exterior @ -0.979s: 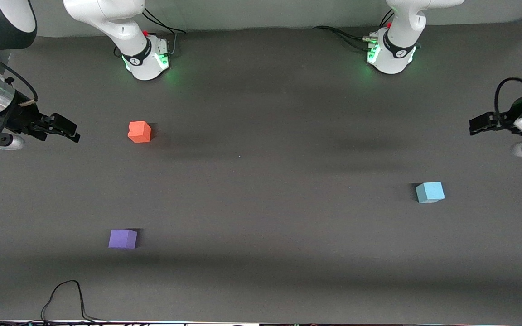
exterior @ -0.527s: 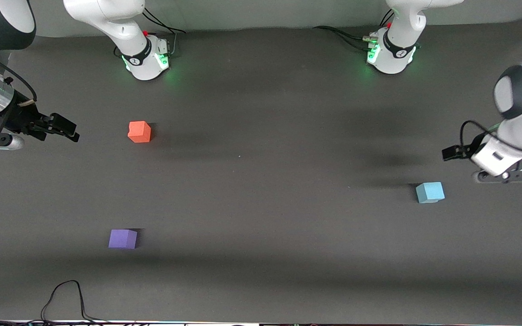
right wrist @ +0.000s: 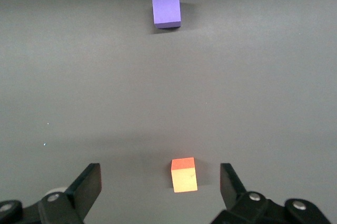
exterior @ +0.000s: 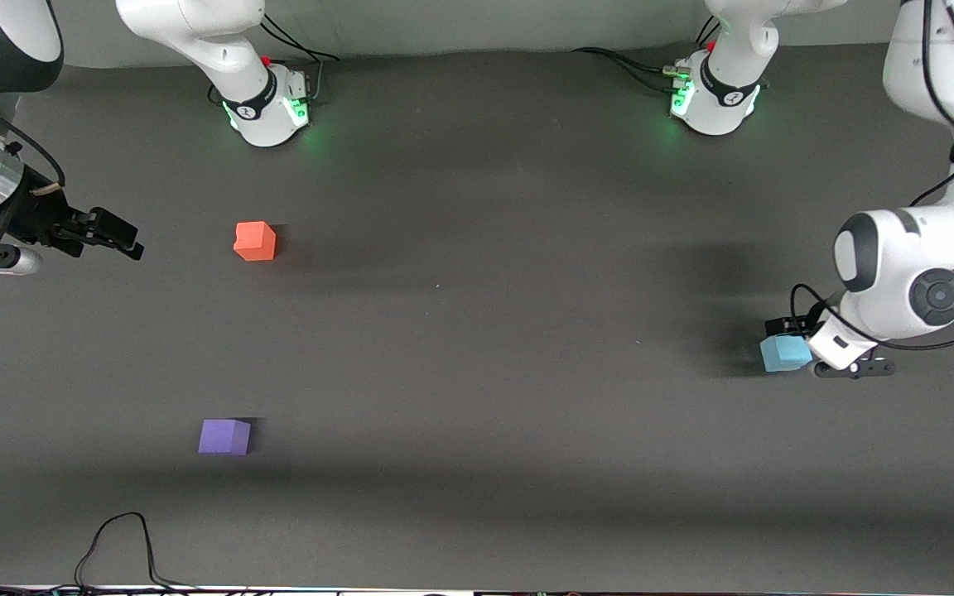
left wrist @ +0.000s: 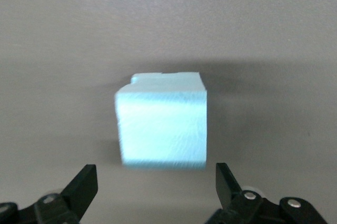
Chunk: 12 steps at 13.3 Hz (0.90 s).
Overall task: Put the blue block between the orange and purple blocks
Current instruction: 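Reach the left gripper down to the light blue block and grasp it, then lift the blue block off the table with the left gripper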
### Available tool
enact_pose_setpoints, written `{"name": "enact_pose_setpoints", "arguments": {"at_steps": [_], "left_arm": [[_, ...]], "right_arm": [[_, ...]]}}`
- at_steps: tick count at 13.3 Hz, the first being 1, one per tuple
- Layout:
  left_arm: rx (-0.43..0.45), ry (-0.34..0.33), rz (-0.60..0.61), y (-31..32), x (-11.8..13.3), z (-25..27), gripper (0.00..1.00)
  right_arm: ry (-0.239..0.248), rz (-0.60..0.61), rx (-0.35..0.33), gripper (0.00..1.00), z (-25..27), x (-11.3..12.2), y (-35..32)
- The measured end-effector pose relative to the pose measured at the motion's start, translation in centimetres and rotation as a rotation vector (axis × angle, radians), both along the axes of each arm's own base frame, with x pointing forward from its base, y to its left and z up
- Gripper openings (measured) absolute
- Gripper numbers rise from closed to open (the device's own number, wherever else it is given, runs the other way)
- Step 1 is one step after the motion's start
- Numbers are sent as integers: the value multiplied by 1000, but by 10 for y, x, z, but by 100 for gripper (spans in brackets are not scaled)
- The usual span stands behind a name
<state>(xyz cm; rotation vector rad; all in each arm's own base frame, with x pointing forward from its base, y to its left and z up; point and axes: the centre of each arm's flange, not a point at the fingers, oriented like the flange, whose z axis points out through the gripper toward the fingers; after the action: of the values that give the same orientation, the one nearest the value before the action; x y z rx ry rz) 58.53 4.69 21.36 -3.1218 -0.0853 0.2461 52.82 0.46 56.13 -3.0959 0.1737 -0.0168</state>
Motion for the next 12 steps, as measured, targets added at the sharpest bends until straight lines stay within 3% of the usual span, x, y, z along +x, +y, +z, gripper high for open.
{"name": "enact_pose_setpoints", "arguments": {"at_steps": [7, 8, 11, 12], "left_arm": [[-11, -13, 11, -2, 7, -22, 98], [-11, -16, 11, -2, 8, -21, 91], [-10, -29, 11, -1, 13, -13, 58], [-10, -28, 12, 0, 14, -3, 58]], "right_arm": [[4, 0, 0, 100, -2, 0, 0], [8, 0, 0, 100, -4, -1, 0], [16, 0, 0, 100, -7, -2, 0], [14, 0, 0, 100, -7, -1, 0]]}}
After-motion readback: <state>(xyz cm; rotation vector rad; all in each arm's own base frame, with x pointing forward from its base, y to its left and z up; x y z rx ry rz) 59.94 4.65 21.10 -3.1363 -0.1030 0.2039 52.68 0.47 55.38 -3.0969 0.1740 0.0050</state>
